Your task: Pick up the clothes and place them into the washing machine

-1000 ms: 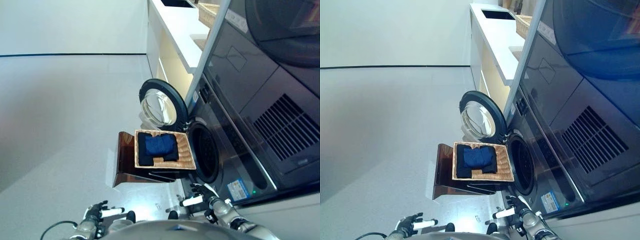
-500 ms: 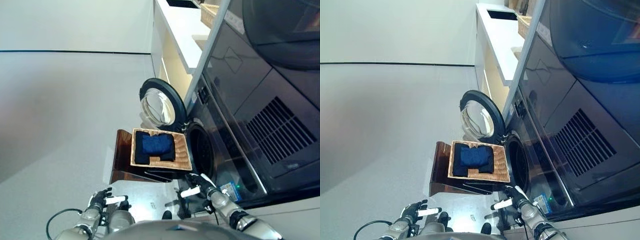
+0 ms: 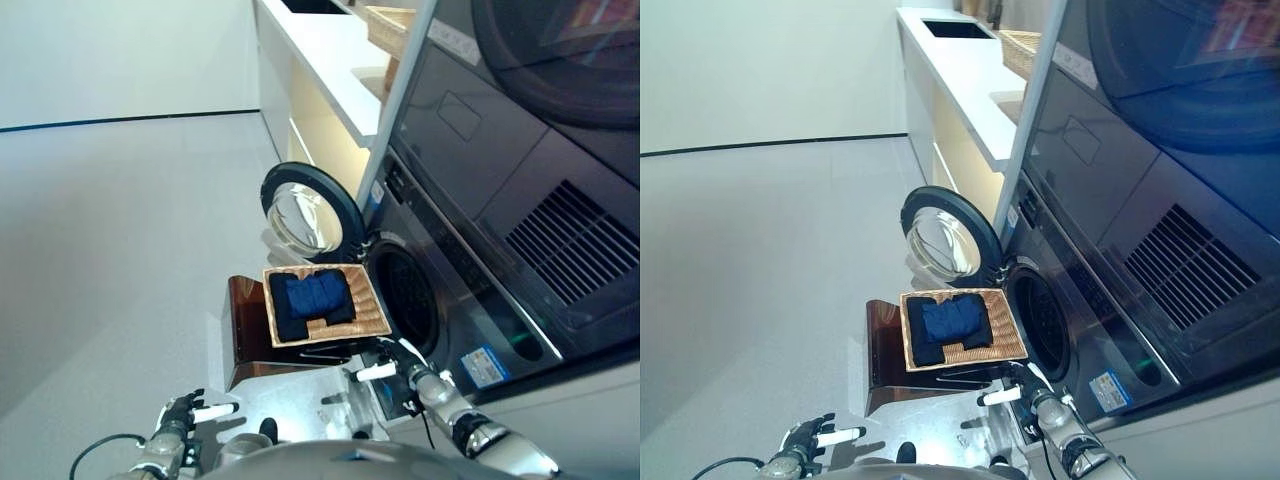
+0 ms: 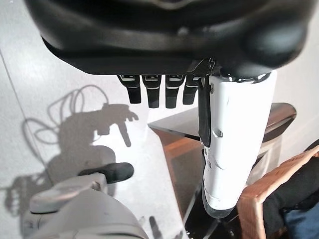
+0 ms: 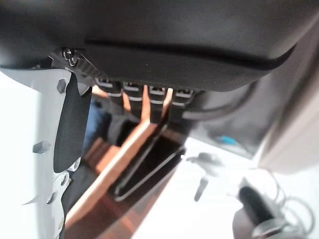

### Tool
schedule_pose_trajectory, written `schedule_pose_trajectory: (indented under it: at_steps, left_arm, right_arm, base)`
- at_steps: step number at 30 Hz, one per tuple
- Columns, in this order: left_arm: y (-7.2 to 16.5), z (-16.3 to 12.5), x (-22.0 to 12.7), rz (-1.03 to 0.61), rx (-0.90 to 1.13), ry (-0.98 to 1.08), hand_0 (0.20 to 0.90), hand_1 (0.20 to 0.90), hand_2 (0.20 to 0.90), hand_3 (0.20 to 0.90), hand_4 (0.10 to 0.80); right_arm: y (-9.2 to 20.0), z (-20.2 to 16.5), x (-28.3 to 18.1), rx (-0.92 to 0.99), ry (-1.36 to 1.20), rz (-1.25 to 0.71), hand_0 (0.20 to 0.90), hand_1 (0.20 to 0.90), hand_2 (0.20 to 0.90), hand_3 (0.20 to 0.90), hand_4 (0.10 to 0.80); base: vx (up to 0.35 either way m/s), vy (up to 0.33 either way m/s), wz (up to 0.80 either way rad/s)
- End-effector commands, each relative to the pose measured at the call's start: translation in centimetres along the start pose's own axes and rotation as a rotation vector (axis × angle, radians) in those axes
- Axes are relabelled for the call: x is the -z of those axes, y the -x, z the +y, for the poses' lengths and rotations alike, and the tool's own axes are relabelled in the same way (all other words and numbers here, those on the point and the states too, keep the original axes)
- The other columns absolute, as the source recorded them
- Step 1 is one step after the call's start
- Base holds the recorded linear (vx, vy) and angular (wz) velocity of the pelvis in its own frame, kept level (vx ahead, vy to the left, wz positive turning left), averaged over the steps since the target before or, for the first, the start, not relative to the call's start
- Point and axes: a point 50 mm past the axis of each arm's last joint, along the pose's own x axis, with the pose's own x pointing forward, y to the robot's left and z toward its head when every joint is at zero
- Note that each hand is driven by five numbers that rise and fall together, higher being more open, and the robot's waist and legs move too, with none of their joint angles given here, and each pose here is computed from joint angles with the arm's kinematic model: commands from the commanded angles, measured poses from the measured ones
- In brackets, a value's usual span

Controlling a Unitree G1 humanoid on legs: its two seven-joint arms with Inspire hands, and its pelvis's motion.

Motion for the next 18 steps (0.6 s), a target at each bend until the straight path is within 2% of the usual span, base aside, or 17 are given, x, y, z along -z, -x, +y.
schedule_pose_trajectory:
  at_steps: [1,4,9,13,18]
  left_arm:
    - [-0.4,0.5,-2.6,-0.092,-0.014,-0.005,0.9,0.9,0.9,0.9,0.8]
    - [-0.6,-0.1,-4.6,-0.163,-0.009,-0.008,0.9,0.9,0.9,0.9,0.8]
    - [-0.4,-2.0,-5.6,-0.217,0.036,-0.01,0.9,0.9,0.9,0.9,0.8]
    - [-0.4,-2.5,-6.3,-0.241,0.054,-0.024,0.9,0.9,0.9,0.9,0.8]
    - [-0.4,-2.1,-5.6,-0.214,0.034,0.021,0.9,0.9,0.9,0.9,0.8]
  right_arm:
    - [-0.5,-4.5,-5.8,0.136,0.116,-0.195,0.9,0.9,0.9,0.9,0.8]
    - [-0.4,-4.7,-6.5,0.16,0.276,-0.216,0.9,0.9,0.9,0.9,0.8]
    - [0.1,-6.0,-6.8,0.224,0.45,-0.246,0.9,0.9,0.9,0.9,0.8]
    - [0.2,-6.3,-7.4,0.236,0.438,-0.269,0.9,0.9,0.9,0.9,0.8]
    - [0.1,-7.2,-7.9,0.263,0.448,-0.26,0.9,0.9,0.9,0.9,0.8]
  base:
    - [0.128,-0.118,0.17]
    - [0.199,-0.154,0.15]
    - [0.172,-0.182,0.47]
    - [0.035,-0.232,0.73]
    - [0.126,-0.047,0.13]
